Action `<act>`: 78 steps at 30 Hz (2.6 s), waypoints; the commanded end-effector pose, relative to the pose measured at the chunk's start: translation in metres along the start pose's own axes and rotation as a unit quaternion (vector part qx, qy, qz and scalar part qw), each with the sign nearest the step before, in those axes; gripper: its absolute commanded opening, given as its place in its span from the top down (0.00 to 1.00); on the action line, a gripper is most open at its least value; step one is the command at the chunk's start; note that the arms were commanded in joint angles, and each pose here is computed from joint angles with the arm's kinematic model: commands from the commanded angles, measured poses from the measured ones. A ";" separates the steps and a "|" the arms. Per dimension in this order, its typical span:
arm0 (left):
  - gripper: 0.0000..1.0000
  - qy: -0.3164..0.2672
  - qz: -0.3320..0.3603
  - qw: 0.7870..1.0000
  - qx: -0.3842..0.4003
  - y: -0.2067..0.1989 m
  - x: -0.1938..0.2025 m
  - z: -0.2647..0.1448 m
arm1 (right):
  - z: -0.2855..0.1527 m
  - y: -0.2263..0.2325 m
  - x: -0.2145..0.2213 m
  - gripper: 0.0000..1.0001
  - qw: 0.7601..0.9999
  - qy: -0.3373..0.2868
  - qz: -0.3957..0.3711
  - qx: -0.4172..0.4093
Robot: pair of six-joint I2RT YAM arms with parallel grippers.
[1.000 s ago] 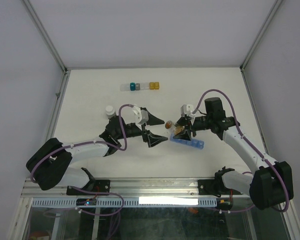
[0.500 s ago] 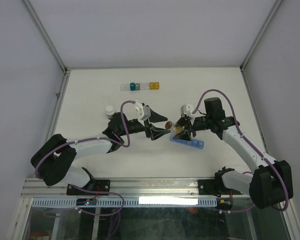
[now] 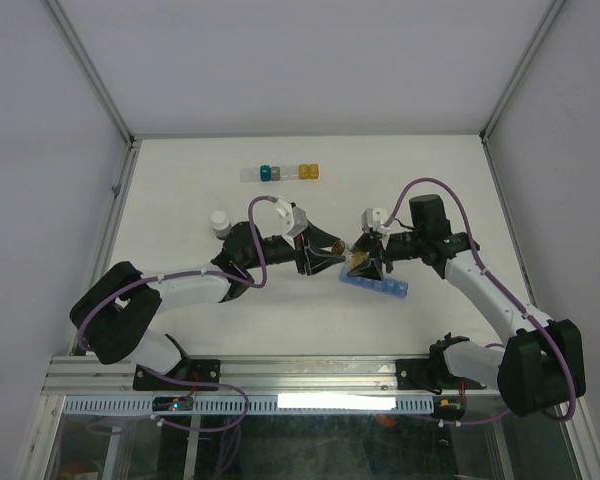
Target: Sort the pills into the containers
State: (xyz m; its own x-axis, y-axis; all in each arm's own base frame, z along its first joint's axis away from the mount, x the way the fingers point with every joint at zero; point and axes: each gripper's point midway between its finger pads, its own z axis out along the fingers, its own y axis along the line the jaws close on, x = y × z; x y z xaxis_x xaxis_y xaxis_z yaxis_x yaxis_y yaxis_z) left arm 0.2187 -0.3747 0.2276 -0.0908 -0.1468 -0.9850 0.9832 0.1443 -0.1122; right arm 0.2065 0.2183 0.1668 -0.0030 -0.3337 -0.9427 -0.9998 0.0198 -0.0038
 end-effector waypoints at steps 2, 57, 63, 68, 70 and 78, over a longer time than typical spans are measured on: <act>0.78 -0.031 -0.019 0.999 -0.028 0.011 -0.028 0.008 | -0.001 -0.002 -0.024 1.00 0.999 -0.025 -0.034 -0.010; 0.30 -0.044 0.152 0.987 0.032 -0.008 -0.009 -0.003 | -0.003 0.002 -0.007 1.00 0.999 -0.018 -0.043 -0.027; 0.44 -0.039 0.130 0.989 0.059 -0.015 -0.007 0.001 | -0.002 0.001 -0.004 1.00 0.999 -0.016 -0.038 -0.028; 0.44 -0.039 0.121 0.990 0.068 -0.018 -0.006 0.003 | -0.001 0.000 -0.003 1.00 0.999 -0.014 -0.037 -0.029; 0.46 -0.037 0.118 0.990 0.072 -0.018 -0.005 0.004 | -0.001 0.000 -0.003 1.00 0.999 -0.013 -0.036 -0.029; 0.89 -0.036 0.086 0.993 0.076 -0.020 -0.008 0.006 | -0.001 -0.001 -0.001 1.00 0.999 -0.010 -0.033 -0.028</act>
State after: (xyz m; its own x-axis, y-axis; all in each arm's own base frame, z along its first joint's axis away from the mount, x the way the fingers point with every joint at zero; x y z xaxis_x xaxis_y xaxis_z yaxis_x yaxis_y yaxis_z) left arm 0.2036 -0.3792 0.2086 0.0790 -0.1315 -0.9882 0.9960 0.0525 0.0727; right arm 0.1984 0.2126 0.1495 -0.0082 -0.3481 -0.9374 -0.9992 -0.0349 0.0218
